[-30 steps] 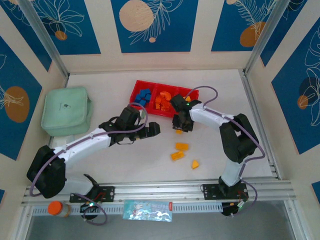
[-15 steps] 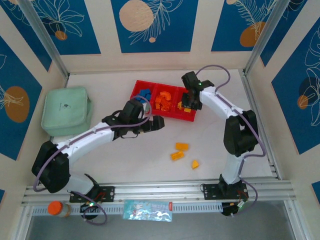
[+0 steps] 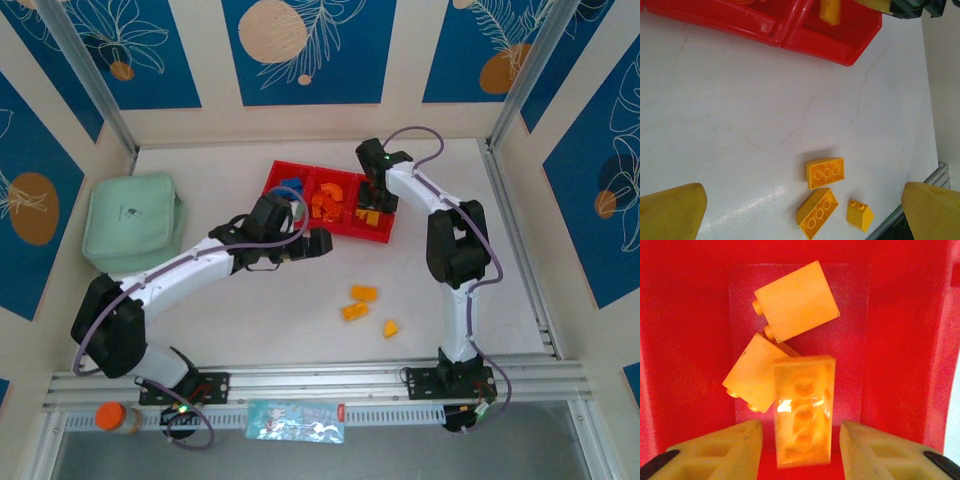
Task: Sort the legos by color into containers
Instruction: Place the lego in the container, then pick up the lego from the bottom-center of the table.
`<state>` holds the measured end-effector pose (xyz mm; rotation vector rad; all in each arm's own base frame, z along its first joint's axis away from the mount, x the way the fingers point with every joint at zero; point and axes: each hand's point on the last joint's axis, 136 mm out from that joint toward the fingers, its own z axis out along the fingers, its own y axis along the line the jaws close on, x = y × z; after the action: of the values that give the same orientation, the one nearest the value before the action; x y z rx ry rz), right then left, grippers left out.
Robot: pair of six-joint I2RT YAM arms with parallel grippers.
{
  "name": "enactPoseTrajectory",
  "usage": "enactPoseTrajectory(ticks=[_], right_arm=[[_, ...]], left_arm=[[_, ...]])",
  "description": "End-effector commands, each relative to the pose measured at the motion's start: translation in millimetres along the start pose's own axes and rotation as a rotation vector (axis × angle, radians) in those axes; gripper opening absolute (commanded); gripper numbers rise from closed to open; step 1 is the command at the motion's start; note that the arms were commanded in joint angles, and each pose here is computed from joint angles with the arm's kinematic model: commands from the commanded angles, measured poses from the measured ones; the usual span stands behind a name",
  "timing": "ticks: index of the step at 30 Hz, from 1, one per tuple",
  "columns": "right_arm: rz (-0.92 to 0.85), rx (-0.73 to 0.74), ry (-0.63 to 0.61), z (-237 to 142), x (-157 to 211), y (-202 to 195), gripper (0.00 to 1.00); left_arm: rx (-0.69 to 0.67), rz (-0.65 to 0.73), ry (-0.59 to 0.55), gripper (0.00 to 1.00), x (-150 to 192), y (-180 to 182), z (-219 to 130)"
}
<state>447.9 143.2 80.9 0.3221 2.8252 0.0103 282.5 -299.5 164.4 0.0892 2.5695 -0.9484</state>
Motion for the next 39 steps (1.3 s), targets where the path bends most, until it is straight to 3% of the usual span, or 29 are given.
enactPoseTrajectory(ticks=[1,19,28,39], right_arm=[[0.008,0.008,-0.019,-11,-7,-4,0.51],[-0.053,-0.159,-0.103,-81,8,22,0.57],[-0.112,-0.165,-0.038,-96,73,9,0.63],[-0.281,-0.197,0.114,-64,163,14,0.73]], left_arm=[[0.016,0.047,-0.004,0.99,-5,-14,-4],[0.025,0.043,-0.011,0.99,-2,-16,-15],[0.021,-0.009,0.0,0.99,21,1,-22],[-0.006,-0.066,-0.003,0.99,47,21,-22]])
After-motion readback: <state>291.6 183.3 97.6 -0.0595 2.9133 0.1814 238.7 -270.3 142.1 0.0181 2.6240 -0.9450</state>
